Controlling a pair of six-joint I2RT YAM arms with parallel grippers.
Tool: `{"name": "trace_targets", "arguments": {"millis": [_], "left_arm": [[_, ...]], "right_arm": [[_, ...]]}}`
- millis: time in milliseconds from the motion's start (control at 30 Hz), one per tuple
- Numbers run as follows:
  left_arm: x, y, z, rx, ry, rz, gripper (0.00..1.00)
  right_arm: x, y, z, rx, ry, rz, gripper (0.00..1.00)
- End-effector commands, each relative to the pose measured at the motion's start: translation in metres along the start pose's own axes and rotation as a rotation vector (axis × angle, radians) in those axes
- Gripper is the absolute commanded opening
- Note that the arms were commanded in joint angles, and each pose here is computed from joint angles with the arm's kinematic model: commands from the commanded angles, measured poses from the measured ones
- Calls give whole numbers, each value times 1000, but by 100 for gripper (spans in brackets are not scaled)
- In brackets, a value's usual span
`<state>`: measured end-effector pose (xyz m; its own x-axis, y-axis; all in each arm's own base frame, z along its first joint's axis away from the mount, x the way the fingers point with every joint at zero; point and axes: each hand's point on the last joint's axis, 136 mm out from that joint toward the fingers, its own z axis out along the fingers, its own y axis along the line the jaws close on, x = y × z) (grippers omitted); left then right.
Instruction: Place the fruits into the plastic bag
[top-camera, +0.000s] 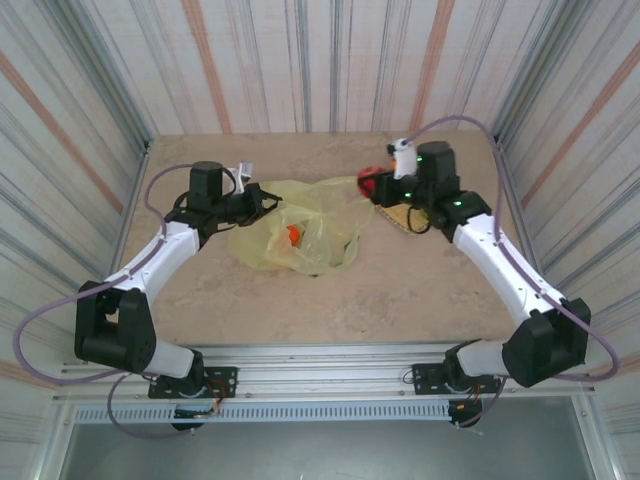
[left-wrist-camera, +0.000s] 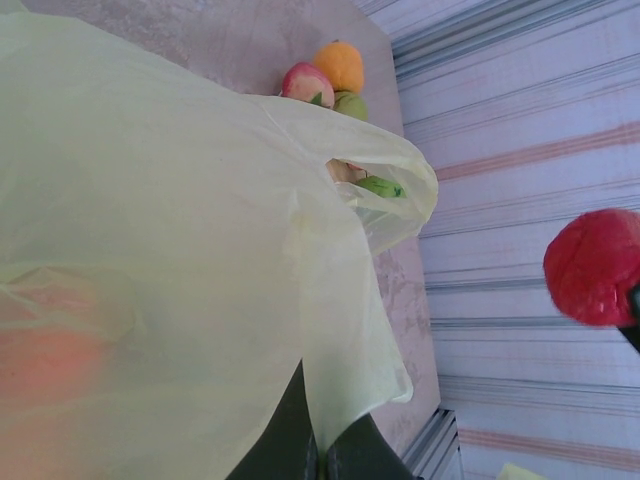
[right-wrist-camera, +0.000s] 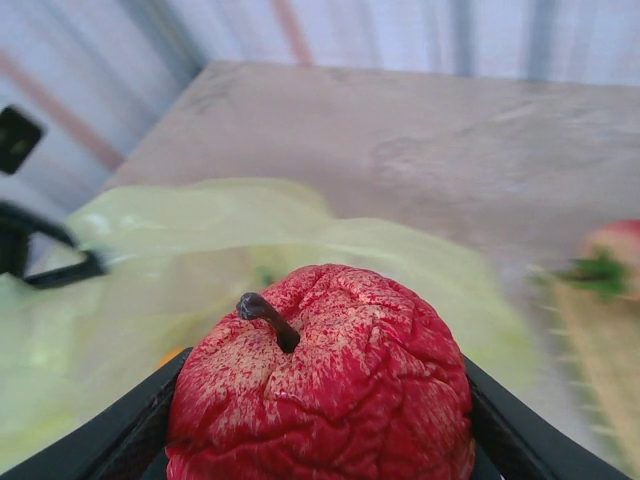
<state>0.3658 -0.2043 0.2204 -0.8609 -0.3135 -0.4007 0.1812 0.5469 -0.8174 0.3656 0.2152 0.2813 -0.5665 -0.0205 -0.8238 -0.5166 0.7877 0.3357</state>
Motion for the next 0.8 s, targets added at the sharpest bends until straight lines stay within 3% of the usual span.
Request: {"name": "trace_targets", "arguments": {"millis": [0,333,767], "left_arm": [[-1,-17,0,61,13,60,0],[4,-21,-4,80,18,71,0],[-1,-22,-10,90,0,63,0]], "right_arm": [[15,26,33,-57,23,29,57],[65,47,114,-33,114,235,57],[105,77,164,-59,147,461,58]]}}
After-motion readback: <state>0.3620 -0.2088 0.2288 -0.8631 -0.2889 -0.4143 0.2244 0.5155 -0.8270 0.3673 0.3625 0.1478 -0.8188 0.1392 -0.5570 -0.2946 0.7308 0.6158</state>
